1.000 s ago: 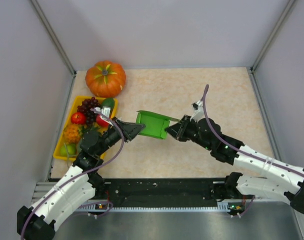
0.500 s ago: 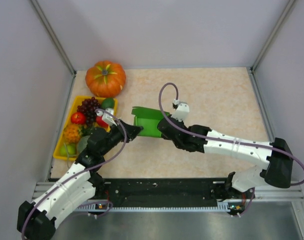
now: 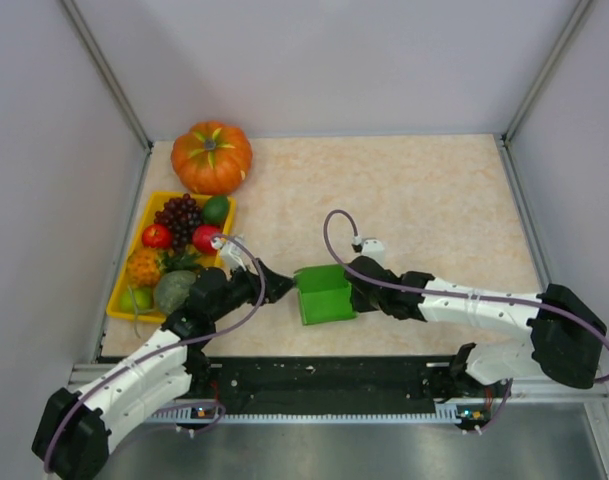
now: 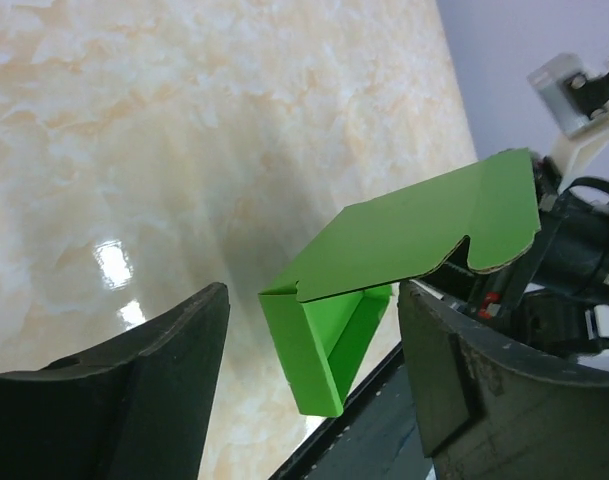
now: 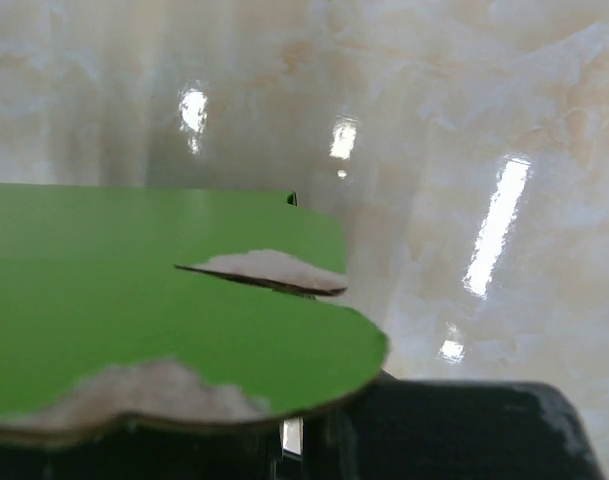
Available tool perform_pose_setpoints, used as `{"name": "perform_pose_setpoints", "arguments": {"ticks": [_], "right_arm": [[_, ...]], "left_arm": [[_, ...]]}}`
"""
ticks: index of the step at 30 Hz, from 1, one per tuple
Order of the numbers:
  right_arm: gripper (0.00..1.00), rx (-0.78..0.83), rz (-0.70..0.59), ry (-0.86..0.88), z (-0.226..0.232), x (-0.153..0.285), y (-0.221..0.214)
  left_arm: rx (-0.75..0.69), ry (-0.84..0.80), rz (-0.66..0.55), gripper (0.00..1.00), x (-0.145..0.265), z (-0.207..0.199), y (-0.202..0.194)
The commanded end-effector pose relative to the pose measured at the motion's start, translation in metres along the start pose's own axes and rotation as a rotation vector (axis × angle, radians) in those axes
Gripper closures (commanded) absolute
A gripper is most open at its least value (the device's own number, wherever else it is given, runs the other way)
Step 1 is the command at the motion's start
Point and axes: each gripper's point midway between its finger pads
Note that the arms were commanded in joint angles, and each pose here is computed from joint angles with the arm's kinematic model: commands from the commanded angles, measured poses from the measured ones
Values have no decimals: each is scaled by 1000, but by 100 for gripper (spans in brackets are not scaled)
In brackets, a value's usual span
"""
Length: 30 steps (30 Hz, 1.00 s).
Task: Fold the paper box
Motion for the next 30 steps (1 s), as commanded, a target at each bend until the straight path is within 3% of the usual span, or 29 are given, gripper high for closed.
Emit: {"name": "perform_pose_setpoints", "arguments": {"ticks": [1, 3, 4, 6, 9, 12, 20, 26, 30], "right_arm": [[100, 19, -42, 96, 17, 3, 18], [100, 20, -8, 72, 13, -5, 14], [100, 21, 6, 62, 12, -8, 12], [100, 23, 25, 46, 14, -15, 12], [100, 25, 54, -2, 12, -23, 12], [100, 6, 52, -54, 7, -26, 16], [100, 10, 73, -139, 6, -31, 14], [100, 18, 89, -131, 9, -32, 10], [100, 25, 85, -126, 12, -33, 13]], "left_arm": [[-74, 44, 58, 34, 2, 13, -10], [-69, 73, 95, 48, 1, 19, -16], [-68, 79, 106, 50, 1, 21, -19], [-69, 100, 122, 49, -1, 22, -24], [-88, 164, 113, 38, -6, 26, -25], [-85, 241, 106, 34, -7, 37, -29], [-119, 337, 94, 46, -19, 50, -38], [-192, 406, 60, 50, -29, 53, -30], [-213, 446, 68, 59, -33, 57, -31]]}}
Point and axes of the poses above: each gripper's point midway between its finger pads, its own x axis back along the fingers, its own z axis along the line the jaws close on, y = z × x, and after that the axes turned 13 degrees about x, right-handed
